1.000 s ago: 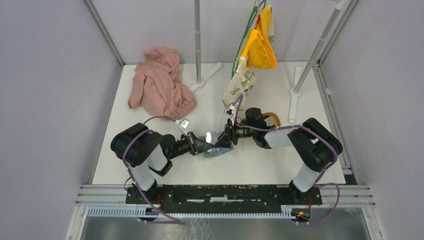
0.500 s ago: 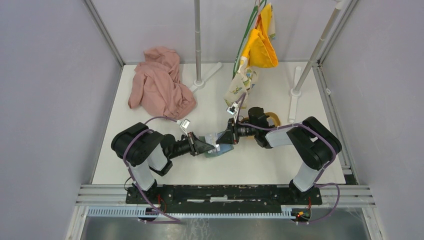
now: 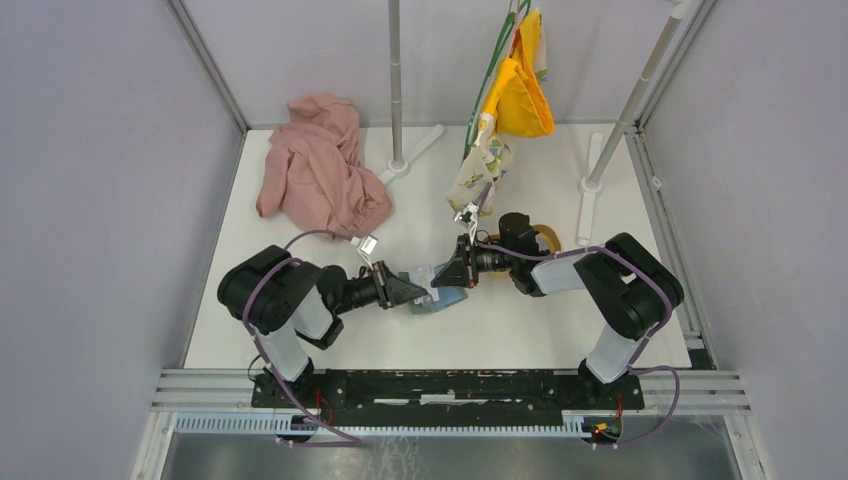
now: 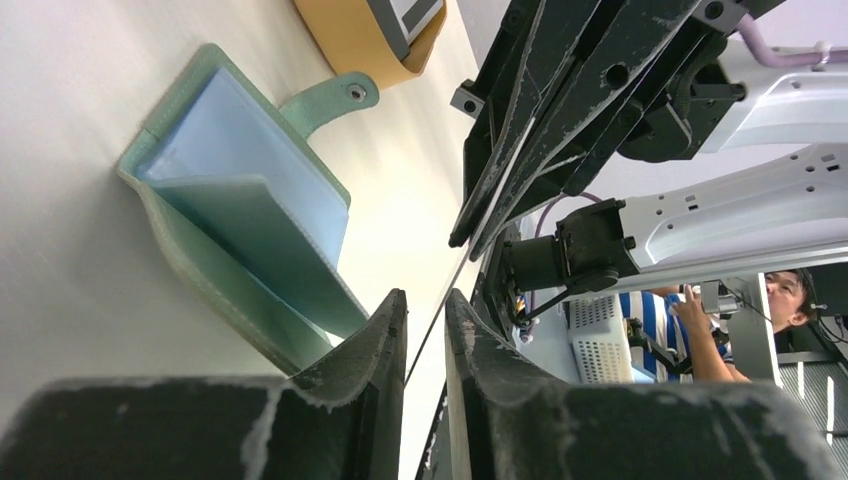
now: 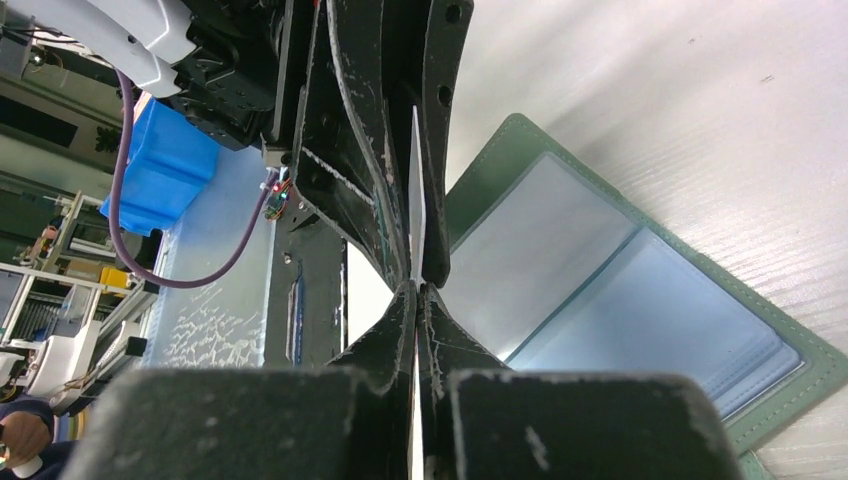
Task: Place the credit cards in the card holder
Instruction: Insert the credit card into the card holder.
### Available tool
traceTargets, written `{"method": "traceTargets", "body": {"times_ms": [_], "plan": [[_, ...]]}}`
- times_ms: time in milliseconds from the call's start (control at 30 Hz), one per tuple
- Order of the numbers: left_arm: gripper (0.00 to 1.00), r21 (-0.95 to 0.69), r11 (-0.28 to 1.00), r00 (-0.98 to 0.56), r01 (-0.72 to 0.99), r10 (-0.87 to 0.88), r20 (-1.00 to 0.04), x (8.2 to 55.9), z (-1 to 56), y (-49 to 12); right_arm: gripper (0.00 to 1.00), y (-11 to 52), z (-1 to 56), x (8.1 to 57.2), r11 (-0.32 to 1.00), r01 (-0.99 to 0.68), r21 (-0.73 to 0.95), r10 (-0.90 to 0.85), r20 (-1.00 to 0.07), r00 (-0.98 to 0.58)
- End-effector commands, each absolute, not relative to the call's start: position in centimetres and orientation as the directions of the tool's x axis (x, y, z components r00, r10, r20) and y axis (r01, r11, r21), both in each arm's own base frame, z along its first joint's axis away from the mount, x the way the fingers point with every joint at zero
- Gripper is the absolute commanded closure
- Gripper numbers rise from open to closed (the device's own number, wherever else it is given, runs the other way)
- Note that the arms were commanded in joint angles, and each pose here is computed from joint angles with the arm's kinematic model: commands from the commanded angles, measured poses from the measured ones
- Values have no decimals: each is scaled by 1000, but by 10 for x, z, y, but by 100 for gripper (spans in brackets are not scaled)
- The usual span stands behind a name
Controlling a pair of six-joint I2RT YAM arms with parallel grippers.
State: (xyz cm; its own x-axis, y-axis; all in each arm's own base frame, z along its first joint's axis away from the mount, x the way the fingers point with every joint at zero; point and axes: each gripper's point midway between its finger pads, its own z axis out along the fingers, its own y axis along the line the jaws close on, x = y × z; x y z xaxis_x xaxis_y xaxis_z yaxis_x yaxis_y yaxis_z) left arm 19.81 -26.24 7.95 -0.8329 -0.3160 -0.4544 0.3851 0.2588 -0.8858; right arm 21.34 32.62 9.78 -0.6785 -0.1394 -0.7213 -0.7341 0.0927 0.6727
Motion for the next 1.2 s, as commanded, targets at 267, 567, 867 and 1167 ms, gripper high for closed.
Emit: {"method": "traceTargets", "body": {"times_ms": [267, 567, 867, 1167], "plan": [[76, -810, 108, -737, 577, -359, -573, 206, 142, -262, 100, 327, 105, 212, 38, -771, 635, -142, -761, -633], [98, -812, 131, -726, 569, -384, -571, 206, 140, -257, 56, 323, 98, 220, 53, -862, 505, -213, -837, -504], [98, -858, 219, -749, 466, -420, -513, 211, 111, -245, 51, 305, 95, 237, 102, -971, 216, -326, -915, -238], [98, -864, 328, -769, 381, -407, -493, 210, 86, -234, 62, 301, 73, 266, 237, -972, 0, -463, -879, -113]]}}
